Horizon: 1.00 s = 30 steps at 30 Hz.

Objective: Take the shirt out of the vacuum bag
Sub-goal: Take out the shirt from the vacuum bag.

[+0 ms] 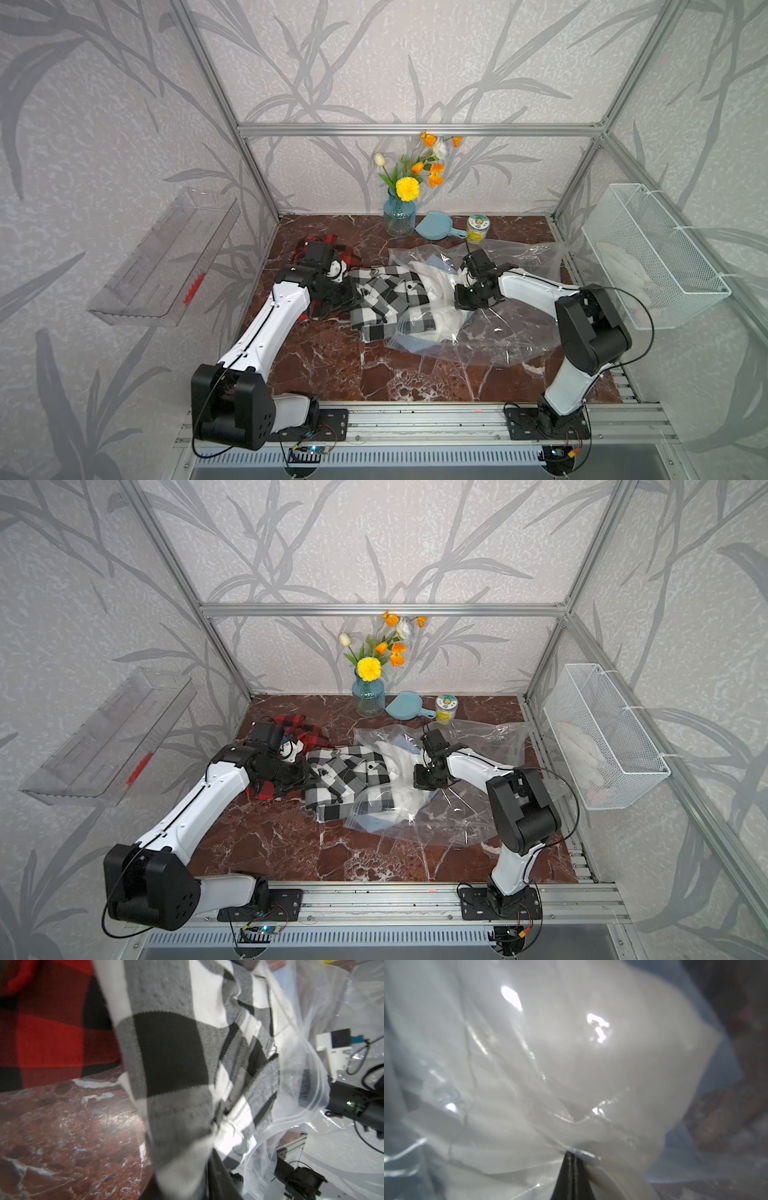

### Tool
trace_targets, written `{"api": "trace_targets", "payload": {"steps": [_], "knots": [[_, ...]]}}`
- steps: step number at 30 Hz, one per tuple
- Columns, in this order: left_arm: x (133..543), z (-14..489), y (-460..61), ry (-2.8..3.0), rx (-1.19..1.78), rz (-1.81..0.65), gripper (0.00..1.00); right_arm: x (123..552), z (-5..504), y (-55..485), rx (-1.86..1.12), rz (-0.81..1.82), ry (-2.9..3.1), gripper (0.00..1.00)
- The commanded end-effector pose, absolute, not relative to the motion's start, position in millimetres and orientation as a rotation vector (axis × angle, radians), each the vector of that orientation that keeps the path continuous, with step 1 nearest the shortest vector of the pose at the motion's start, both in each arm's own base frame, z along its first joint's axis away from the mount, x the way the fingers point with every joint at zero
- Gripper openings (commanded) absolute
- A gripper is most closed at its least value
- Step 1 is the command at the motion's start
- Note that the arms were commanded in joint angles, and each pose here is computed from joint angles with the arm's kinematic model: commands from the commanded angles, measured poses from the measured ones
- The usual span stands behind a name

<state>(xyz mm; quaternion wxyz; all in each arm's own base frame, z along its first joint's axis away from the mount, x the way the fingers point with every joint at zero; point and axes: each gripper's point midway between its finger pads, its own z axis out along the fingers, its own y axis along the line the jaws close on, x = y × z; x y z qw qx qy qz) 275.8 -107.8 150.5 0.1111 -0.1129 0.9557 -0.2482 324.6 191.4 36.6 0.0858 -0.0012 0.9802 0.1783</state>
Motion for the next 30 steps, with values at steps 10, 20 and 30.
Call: {"api": "trace_targets", "payload": {"steps": [10,20,30], "knots": [[300,120,-79,2.793,-0.497,-0.58,0.71,307,8,156,0.035,0.292,3.049,0.0],[346,98,-67,2.68,-0.588,-0.546,0.71,307,7,158,0.032,0.312,3.05,0.0],[377,72,-76,2.654,-0.596,-0.62,0.66,308,8,160,0.022,0.324,3.045,0.0]]}}
